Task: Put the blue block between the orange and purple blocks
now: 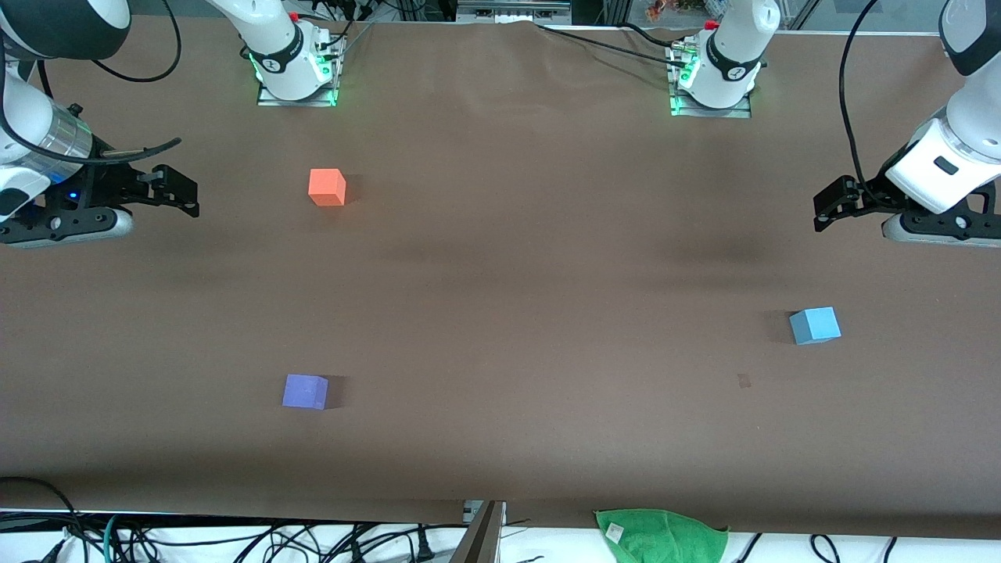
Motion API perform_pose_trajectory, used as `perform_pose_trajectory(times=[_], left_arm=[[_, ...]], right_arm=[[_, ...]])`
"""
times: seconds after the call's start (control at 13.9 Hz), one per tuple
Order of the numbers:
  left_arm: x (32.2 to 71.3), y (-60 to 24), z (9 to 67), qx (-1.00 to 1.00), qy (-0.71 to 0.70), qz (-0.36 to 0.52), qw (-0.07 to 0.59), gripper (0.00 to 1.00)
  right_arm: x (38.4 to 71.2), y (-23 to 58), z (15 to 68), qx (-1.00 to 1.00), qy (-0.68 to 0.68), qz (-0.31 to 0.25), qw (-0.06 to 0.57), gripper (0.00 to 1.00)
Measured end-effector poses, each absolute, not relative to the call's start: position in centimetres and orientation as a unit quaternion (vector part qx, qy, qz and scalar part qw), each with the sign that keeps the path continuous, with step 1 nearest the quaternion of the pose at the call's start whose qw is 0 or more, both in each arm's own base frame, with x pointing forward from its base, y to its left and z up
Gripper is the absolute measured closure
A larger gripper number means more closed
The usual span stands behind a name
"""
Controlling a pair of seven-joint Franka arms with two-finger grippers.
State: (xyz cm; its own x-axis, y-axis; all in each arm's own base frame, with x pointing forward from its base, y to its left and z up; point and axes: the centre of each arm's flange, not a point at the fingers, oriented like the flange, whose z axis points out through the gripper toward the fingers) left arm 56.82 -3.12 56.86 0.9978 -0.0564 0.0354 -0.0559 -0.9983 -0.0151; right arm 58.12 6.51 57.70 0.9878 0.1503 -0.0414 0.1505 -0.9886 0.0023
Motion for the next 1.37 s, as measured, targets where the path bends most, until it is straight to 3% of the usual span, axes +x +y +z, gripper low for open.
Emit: perform_pose_trajectory(times=[1.37], left_arm=[[57.1,-2.9,55.6,-1.0,0.026,-0.001,0.007,0.0]], right_arm=[[58.1,6.5,57.7,0.997,0.075,-0.021,0.003,0.0]])
